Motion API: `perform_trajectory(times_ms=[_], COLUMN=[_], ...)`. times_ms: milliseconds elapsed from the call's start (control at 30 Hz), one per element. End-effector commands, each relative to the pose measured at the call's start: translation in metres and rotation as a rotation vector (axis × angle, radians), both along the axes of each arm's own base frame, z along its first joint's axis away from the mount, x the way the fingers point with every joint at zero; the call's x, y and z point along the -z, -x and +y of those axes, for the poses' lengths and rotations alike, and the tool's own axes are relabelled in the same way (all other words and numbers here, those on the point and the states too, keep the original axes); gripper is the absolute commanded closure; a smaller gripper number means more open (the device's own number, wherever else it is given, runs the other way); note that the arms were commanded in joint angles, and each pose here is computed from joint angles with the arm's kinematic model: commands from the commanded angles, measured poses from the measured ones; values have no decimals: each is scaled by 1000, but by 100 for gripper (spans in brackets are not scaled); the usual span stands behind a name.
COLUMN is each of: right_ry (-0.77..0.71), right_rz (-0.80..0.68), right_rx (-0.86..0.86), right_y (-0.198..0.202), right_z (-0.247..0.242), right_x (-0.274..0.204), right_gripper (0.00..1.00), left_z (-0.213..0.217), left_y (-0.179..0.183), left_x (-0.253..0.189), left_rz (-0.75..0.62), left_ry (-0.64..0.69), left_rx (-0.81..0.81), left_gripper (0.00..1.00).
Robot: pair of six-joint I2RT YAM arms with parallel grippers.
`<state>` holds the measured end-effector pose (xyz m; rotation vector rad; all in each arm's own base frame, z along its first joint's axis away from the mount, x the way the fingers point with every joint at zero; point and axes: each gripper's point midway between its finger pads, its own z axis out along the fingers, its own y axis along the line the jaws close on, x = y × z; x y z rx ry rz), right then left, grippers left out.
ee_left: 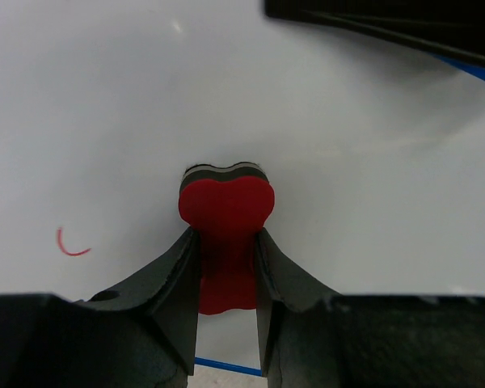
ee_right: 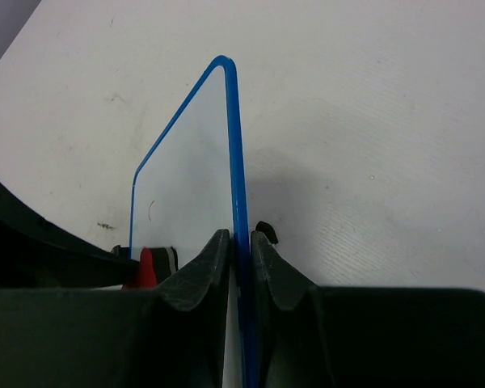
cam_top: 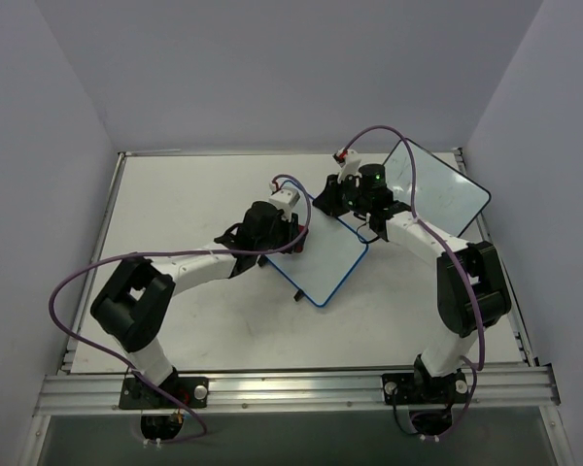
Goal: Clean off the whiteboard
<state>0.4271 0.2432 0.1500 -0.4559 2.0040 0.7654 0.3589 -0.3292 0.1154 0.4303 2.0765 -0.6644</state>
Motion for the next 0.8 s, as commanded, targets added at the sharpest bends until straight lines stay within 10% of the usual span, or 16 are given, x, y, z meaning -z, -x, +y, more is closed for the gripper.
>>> perform_trajectory(times_ms=[0, 767], right_ry=[15, 14], right_rz=[137, 129], right_rx=[-118, -133], right_y=[36, 38], right_z=[27, 30], right_x=[30, 29], right_gripper=[100, 100], left_z=[26, 109], left_y=[-31, -56], left_x=[4, 52], left_rz=[4, 115], left_ry=[5, -8], left_rx=[-131, -432], left_gripper=[98, 98])
